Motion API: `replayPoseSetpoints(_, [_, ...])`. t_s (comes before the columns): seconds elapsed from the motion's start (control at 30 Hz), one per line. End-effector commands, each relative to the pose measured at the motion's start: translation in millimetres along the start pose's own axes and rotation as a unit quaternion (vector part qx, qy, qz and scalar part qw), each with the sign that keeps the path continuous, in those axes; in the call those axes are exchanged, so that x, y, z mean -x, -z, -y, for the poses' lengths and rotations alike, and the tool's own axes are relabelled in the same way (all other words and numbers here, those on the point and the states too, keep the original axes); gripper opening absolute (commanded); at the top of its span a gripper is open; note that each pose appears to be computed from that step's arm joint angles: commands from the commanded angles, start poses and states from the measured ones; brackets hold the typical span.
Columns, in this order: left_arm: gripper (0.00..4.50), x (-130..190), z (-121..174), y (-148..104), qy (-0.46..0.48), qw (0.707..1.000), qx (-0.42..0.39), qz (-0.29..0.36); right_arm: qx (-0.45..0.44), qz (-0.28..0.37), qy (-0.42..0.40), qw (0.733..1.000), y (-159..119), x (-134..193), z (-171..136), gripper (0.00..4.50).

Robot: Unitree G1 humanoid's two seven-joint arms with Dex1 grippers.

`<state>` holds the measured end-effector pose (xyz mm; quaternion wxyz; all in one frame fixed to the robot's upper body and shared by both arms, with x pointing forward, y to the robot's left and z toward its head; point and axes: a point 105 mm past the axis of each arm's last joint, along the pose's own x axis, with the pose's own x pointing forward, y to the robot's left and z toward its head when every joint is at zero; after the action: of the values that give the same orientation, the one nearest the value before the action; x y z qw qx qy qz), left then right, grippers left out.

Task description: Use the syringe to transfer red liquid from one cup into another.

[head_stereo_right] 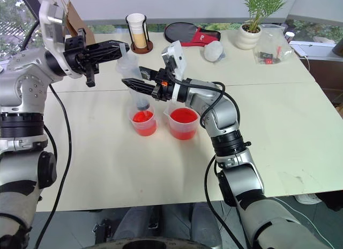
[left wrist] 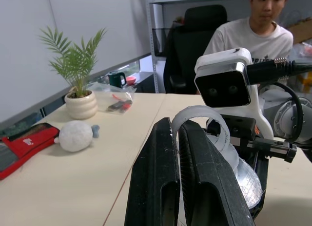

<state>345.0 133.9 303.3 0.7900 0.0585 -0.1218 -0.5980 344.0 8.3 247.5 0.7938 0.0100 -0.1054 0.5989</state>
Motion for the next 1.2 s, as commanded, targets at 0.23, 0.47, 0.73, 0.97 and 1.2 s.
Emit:
replayPoseSetpoints(0.23, [2.93, 47, -17, -26, -0.042, 0.996, 0.068, 0.025, 0.051, 0.108, -0.029, 0.992, -67, -6, -22, 1.42])
replayPoseSetpoints(0.47, [2.93, 92, -14, -20, -0.109, 0.990, 0.089, 0.016, 0.015, 0.123, 0.000, 0.992, -74, 6, -12, 1.42])
replayPoseSetpoints(0.73, [2.93, 42, 36, 2, -0.023, 0.997, 0.054, -0.044, -0.091, 0.119, 0.201, 0.968, -169, 85, 73, 1.42])
replayPoseSetpoints(0.97, [2.93, 13, 81, 22, 0.055, 0.994, 0.064, -0.063, -0.270, -0.163, 0.445, 0.838, -115, 191, 109, 1.42])
replayPoseSetpoints(1.2, [2.93, 2, 103, 62, 0.086, 0.987, 0.054, -0.127, -0.381, -0.282, 0.488, 0.733, -11, 255, 94, 1.42])
